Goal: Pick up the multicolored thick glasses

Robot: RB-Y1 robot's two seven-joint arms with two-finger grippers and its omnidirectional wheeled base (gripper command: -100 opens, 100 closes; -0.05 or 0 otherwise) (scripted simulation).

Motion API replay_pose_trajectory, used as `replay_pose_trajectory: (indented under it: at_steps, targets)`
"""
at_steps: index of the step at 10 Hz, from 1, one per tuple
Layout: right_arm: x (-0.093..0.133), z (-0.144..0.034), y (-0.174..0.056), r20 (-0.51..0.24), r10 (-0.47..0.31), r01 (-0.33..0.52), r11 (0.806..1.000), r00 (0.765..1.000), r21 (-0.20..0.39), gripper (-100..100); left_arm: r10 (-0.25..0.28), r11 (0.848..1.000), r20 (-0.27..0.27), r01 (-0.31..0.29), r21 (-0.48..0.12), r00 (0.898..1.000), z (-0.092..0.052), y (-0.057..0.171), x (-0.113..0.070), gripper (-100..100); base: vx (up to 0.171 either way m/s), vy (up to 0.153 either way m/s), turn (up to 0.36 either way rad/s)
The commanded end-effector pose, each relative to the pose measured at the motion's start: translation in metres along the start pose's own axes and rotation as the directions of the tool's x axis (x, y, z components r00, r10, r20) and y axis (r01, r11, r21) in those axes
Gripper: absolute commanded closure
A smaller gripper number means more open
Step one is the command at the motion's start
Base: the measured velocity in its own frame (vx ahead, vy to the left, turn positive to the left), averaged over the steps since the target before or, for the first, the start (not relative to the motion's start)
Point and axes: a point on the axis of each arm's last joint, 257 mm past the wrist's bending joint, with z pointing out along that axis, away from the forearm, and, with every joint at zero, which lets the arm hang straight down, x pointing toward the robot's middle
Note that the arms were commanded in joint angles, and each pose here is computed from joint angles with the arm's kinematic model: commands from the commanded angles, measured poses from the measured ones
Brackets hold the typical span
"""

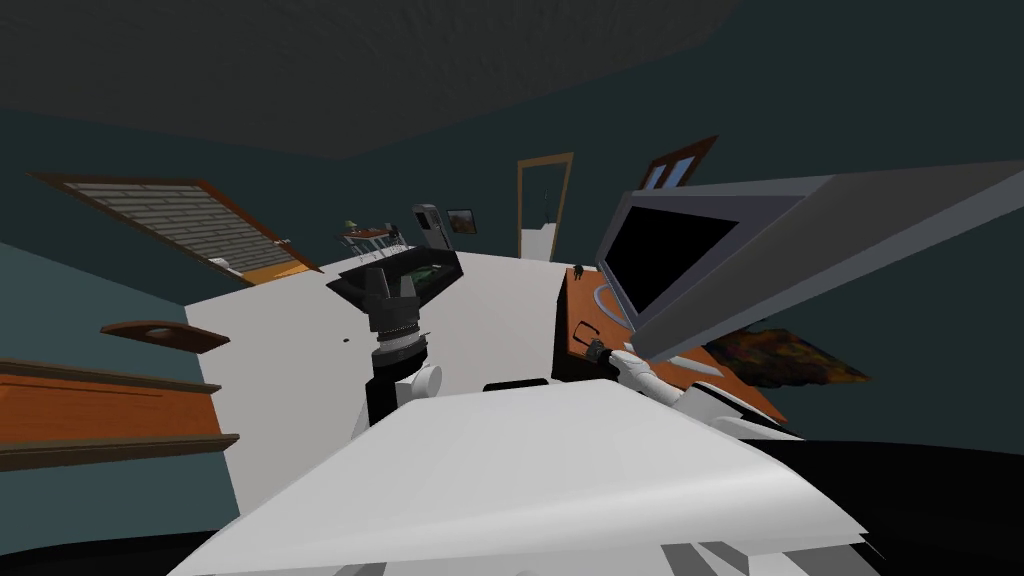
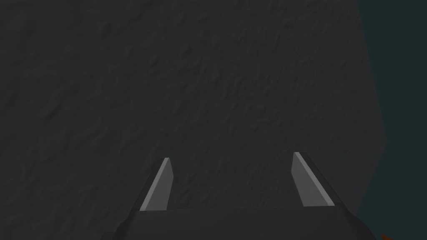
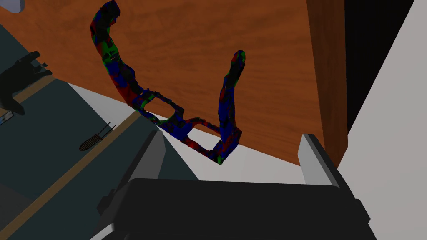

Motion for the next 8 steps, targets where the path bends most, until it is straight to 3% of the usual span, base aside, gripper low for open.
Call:
replay_pose_trajectory:
  at_steps: [1,3,6,8]
  targets:
    - [0.006,0.002,-0.004,-0.029,0.043,-0.042,0.999,0.999,0.022,-100,0.0,1.0,0.0,0.0,0.0,1.0,0.0,0.0,0.0,0,-0.062,-0.053,0.354]
    - [0.013,0.003,-0.008,-0.057,0.086,-0.084,0.995,0.995,0.044,-100,0.0,1.0,0.0,0.0,0.0,1.0,0.0,0.0,0.0,0,-0.144,-0.132,0.395]
    - [0.033,0.005,-0.013,-0.135,0.217,-0.203,0.973,0.967,0.112,-100,0.0,1.0,0.0,0.0,0.0,1.0,0.0,0.0,0.0,0,-0.173,-0.156,0.415]
    - [0.034,0.005,-0.014,-0.137,0.217,-0.202,0.973,0.966,0.114,-100,0.0,1.0,0.0,0.0,0.0,1.0,0.0,0.0,0.0,0,-0.104,-0.066,0.202]
